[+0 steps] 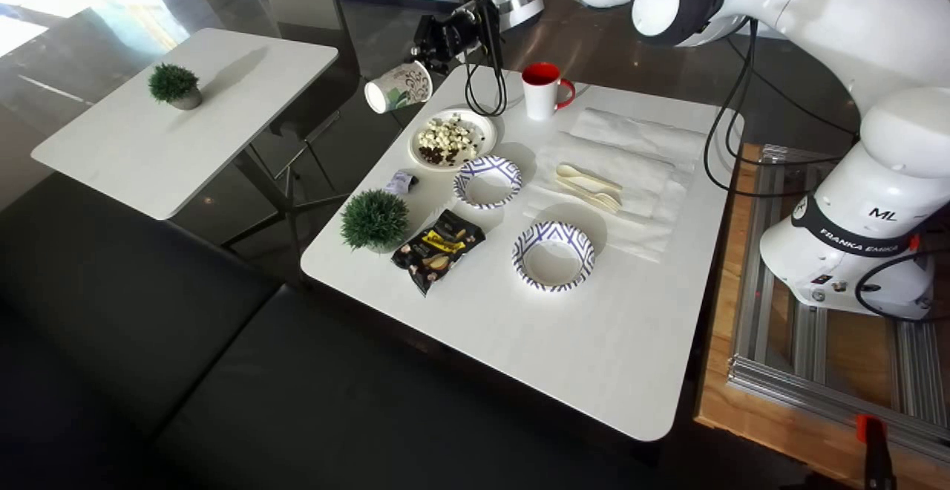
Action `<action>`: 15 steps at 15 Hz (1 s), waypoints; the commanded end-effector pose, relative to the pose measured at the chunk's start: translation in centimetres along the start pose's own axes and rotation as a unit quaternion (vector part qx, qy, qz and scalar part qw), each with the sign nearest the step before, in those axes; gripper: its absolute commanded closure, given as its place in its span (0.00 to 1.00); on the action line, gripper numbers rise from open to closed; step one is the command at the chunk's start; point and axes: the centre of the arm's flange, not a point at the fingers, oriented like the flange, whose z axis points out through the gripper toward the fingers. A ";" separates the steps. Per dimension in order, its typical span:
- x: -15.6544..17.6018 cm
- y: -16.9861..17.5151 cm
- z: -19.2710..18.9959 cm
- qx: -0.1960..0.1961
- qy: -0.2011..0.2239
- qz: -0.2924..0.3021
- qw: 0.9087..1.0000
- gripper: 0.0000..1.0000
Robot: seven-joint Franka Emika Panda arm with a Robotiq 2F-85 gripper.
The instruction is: Pour the contents from the cup onto the white plate
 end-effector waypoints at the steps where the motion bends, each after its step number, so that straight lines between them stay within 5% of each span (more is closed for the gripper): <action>1: 2.3 -1.0 -0.8 0.041 -0.013 -0.001 0.999 0.99; 2: 2.5 -1.0 -1.0 0.018 -0.010 -0.012 1.000 0.99; 3: 2.2 -1.9 -0.7 0.080 -0.026 0.004 0.996 0.99; 5: 2.3 -2.0 -1.1 0.043 -0.020 -0.019 0.999 0.99; 6: 2.0 -2.7 -0.9 0.105 -0.036 0.004 0.994 0.99; 7: 2.2 -2.2 -1.1 0.063 -0.030 -0.014 0.997 0.99; 8: 1.7 -2.7 -0.9 0.113 -0.046 0.006 0.993 0.99; 9: 2.1 -2.2 -1.1 0.081 -0.034 -0.005 0.996 0.99; 11: 1.7 -2.3 -1.2 0.106 -0.040 0.007 0.993 0.99; 12: 1.9 -1.9 -1.5 0.081 -0.037 -0.003 0.996 0.99; 13: 1.7 -2.0 -1.4 0.131 -0.049 0.023 0.990 0.99; 14: 1.8 -1.3 -1.6 0.065 -0.035 0.000 0.997 0.99; 15: 1.4 -1.5 -1.2 0.113 -0.052 0.025 0.992 0.99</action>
